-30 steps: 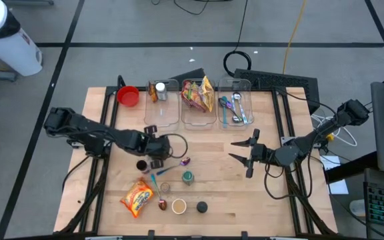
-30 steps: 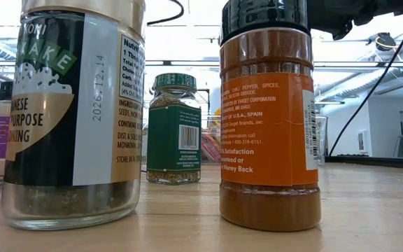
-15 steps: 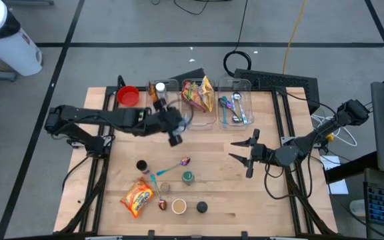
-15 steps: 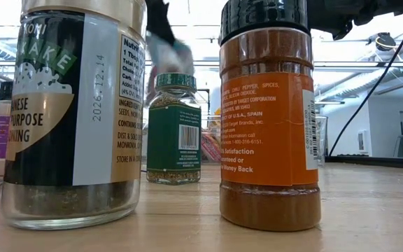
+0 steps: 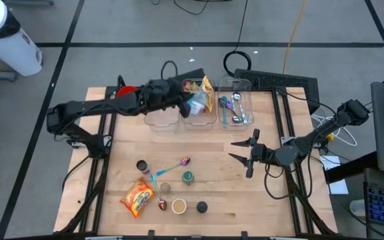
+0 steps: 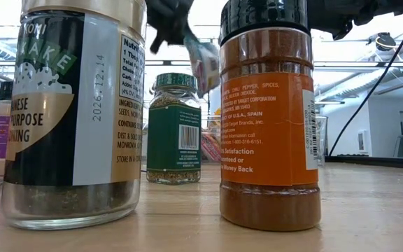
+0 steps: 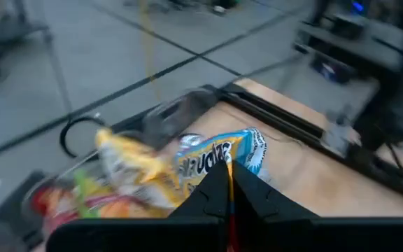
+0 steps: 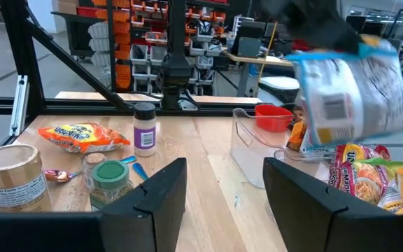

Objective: Pick & Place Food Item
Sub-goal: Put the blue noodle pack into the middle transparent bin

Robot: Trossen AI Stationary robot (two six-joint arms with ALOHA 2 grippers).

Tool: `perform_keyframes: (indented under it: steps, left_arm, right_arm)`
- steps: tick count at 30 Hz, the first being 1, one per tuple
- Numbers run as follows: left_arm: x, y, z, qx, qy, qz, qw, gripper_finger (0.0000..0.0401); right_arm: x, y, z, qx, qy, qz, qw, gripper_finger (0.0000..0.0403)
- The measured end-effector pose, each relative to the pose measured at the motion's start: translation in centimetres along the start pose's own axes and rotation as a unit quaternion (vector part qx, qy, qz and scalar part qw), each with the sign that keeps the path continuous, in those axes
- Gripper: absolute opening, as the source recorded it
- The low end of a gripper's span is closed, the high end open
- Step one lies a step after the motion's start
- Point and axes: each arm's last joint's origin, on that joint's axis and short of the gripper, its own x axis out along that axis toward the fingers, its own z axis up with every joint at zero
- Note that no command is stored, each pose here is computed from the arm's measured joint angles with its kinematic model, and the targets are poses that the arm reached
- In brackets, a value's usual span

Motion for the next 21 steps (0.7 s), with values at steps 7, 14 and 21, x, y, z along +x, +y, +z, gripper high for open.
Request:
perform_keyframes:
  steps: [7,14,21]
  left_arm:
    - [1.3,4.2,-4.6,-0.119,-0.001,0.046,0.992,0.0003]
    - [1.4,4.2,-7.2,-0.168,-0.021,0.0,0.986,0.0002]
    - [1.1,2.5,-6.1,-0.169,-0.079,-0.056,0.981,0.0003]
  right_arm:
    - [0.0,0.0,0.0,0.0,0.0,0.0,1.0,0.0183]
    - [0.0,0.0,0.0,-0.001,0.0,0.0,1.0,0.0183]
    - [0.0,0.0,0.0,-0.001,0.0,0.0,1.0,0.0183]
